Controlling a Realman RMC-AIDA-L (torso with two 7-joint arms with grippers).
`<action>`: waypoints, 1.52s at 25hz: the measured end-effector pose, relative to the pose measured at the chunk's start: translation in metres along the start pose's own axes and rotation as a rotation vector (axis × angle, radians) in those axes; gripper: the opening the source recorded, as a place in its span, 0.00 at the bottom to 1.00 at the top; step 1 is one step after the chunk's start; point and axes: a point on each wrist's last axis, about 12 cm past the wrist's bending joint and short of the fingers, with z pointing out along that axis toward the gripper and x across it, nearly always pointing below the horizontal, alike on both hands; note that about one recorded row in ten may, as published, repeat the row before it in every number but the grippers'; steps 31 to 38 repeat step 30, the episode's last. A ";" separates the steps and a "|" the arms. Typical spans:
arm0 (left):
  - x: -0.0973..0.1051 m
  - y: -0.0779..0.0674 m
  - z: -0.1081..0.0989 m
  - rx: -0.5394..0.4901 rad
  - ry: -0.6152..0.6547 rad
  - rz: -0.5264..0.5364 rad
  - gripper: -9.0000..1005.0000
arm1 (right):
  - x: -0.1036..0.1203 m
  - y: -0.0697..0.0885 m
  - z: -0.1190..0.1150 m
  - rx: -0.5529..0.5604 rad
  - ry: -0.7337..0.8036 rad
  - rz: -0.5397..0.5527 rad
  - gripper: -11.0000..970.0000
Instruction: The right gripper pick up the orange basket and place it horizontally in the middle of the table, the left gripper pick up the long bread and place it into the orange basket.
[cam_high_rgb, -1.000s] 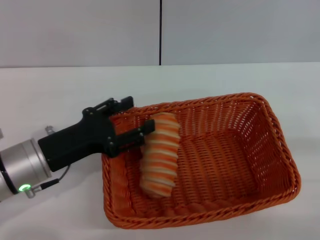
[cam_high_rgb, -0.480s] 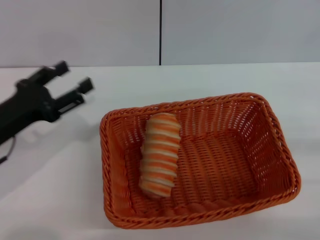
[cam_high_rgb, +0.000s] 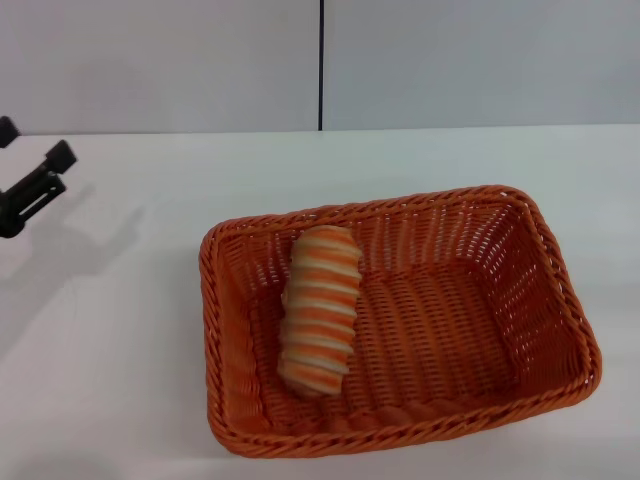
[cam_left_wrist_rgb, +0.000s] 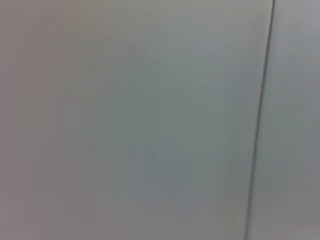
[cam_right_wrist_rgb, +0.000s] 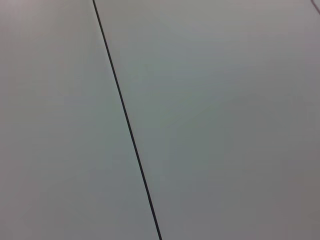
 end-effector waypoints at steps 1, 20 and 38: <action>0.004 0.002 -0.006 -0.042 -0.025 0.026 0.81 | 0.001 0.000 0.001 0.002 0.006 0.002 0.54; 0.032 0.002 -0.066 -0.383 -0.182 0.116 0.81 | 0.021 0.011 0.028 0.017 0.041 0.014 0.54; 0.041 0.001 -0.075 -0.444 -0.154 0.138 0.81 | 0.027 0.015 0.023 0.035 0.070 0.040 0.54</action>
